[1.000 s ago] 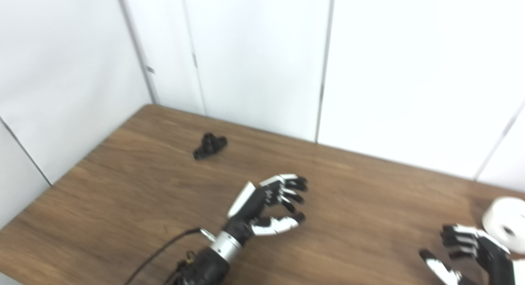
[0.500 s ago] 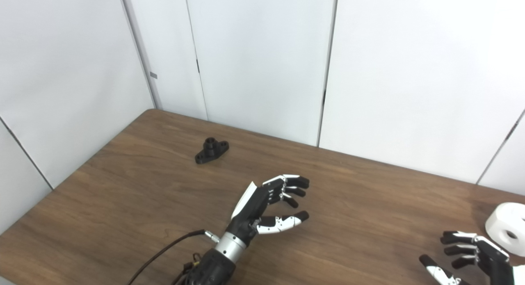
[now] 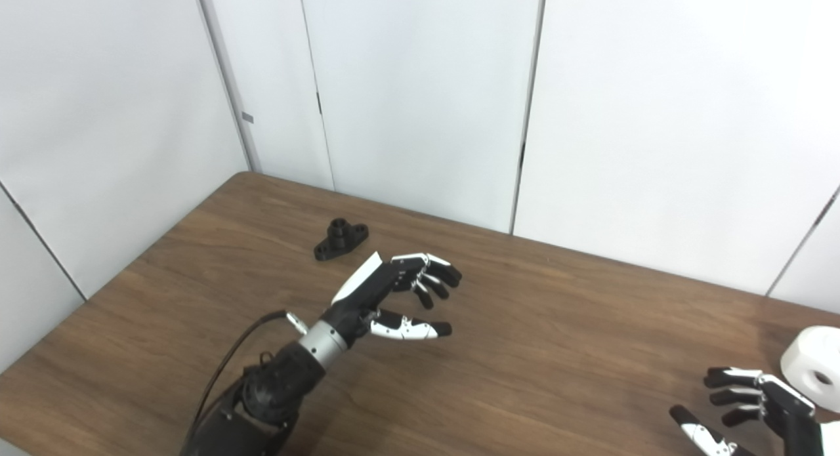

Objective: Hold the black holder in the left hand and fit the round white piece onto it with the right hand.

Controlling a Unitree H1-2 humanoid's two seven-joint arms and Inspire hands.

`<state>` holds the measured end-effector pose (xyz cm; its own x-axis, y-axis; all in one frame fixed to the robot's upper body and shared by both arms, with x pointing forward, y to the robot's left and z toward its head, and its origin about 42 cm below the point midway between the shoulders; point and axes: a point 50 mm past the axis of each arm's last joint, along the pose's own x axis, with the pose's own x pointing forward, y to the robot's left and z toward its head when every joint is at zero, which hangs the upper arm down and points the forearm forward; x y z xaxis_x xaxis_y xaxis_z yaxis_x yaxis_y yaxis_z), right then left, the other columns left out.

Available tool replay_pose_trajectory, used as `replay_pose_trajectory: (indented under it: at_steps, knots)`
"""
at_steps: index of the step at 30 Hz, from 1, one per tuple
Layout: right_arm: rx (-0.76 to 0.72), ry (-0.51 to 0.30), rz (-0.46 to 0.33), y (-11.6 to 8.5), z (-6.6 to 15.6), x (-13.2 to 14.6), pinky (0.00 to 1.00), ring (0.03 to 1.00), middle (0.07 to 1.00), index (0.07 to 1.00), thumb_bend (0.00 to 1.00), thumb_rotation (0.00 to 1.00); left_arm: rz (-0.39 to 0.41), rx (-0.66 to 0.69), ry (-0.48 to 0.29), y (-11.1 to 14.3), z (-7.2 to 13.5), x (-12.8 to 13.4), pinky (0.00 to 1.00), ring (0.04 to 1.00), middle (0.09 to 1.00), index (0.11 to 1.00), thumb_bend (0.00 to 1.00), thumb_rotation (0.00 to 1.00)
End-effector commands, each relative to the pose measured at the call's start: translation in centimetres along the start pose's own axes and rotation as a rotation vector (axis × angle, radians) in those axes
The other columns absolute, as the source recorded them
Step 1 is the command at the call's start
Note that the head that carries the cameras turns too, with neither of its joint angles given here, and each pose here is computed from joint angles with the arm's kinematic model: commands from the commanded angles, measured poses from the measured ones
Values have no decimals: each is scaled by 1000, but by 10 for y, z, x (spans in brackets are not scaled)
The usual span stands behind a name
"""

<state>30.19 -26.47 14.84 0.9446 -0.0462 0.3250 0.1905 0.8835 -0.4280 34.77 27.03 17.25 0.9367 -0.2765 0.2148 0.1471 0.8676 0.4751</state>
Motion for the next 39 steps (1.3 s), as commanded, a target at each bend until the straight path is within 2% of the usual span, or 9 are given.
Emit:
replay_pose_trajectory:
  at_steps: [1, 6, 12, 16, 20, 28, 31, 35, 39]
  knots:
    - [-7, -66, -20, -8, 11, 9, 371, 514, 617, 496, 497, 124, 50, 60, -87, 30, 24, 16, 514, 633, 710, 665, 748, 0]
    - [-8, -63, -18, -8, 12, 10, 365, 502, 613, 496, 497, 120, 123, 132, -101, 59, 30, 18, 504, 642, 688, 664, 751, 0]
    - [3, -63, -13, -8, 13, 11, 380, 520, 622, 495, 497, 118, 245, 272, -42, 81, 40, 14, 539, 674, 689, 655, 765, 0]
    - [2, -64, -15, -8, 13, 11, 382, 522, 625, 495, 497, 115, 279, 340, -15, 93, 42, 14, 712, 791, 779, 681, 758, 24]
    - [-6, -67, -21, -9, 15, 11, 387, 526, 621, 495, 497, 115, 356, 385, 15, 108, 43, 14, 782, 855, 840, 695, 776, 36]
    - [0, -63, -19, -8, 16, 10, 395, 533, 623, 495, 497, 114, 510, 520, 101, 117, 27, 12, 682, 857, 864, 714, 835, 126]
    - [-1, -62, -21, -9, 17, 10, 394, 533, 627, 495, 497, 114, 519, 548, 130, 120, 23, 11, 703, 894, 897, 741, 852, 168]
    - [-1, -67, -20, -9, 17, 9, 383, 525, 623, 495, 497, 114, 511, 631, 197, 127, 19, 14, 778, 984, 975, 788, 967, 245]
    - [-6, -76, -21, -9, 19, 9, 380, 517, 619, 495, 497, 114, 530, 704, 271, 135, 9, 20, 853, 1000, 999, 787, 1000, 294]
